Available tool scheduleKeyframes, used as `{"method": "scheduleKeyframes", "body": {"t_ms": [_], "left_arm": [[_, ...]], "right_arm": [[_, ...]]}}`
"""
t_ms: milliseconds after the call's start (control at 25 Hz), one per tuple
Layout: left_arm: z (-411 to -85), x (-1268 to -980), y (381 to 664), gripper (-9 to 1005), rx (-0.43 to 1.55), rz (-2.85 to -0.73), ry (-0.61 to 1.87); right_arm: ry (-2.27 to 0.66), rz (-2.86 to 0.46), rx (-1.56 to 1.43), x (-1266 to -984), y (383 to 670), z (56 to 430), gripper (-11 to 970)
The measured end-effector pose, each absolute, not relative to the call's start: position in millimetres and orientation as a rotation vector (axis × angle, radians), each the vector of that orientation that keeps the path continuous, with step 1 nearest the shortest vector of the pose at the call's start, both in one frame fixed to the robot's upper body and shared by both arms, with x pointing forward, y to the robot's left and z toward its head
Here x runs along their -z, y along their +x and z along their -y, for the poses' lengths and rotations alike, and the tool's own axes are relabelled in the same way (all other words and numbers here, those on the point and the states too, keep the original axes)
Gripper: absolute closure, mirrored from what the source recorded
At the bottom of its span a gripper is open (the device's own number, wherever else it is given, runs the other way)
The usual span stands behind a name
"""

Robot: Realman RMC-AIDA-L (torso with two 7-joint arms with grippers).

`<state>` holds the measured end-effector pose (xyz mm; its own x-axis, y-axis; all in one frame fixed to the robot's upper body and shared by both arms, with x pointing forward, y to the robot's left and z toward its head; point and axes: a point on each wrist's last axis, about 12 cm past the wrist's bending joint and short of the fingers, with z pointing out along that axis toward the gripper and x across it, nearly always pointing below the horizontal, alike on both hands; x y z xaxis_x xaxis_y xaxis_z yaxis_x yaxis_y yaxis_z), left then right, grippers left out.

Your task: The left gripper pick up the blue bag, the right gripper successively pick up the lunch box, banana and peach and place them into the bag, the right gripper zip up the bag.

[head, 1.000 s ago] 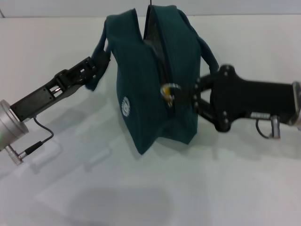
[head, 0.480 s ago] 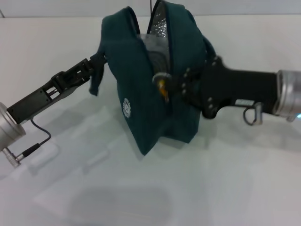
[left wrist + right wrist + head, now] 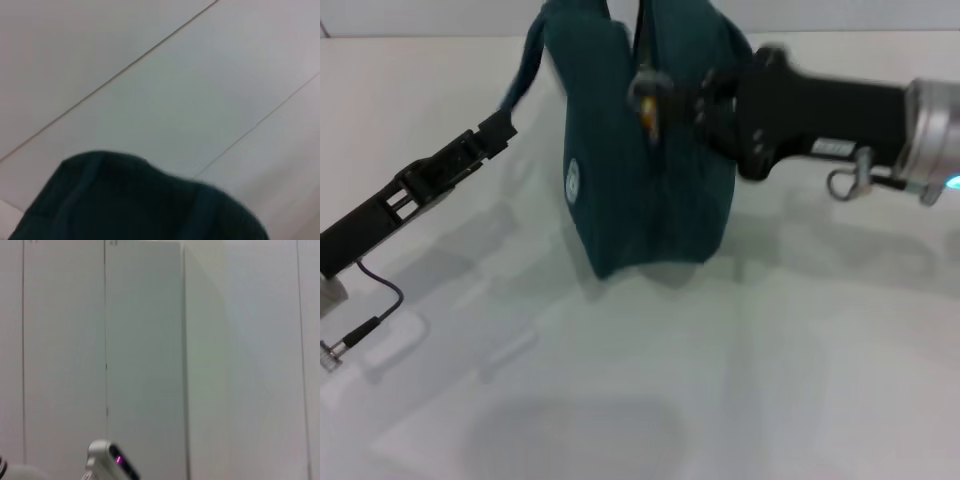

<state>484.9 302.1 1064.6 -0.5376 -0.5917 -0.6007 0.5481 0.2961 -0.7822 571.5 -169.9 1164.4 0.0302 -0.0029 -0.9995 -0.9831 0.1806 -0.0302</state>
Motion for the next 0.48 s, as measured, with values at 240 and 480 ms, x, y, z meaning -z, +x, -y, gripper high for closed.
{"method": "scheduleKeyframes", "body": {"t_ms": [240,480], "left_arm": [[-303,-1063,476,105,1.449,-1.562,-0.01],[-304,-1056,468,106,1.42,-1.625,0.063]], "right_arm": [[-1.113,-1.3,-1.052,-1162,577,157,951],[-1.138,-1.326,-1.09,-1156,581,141,951]]}}
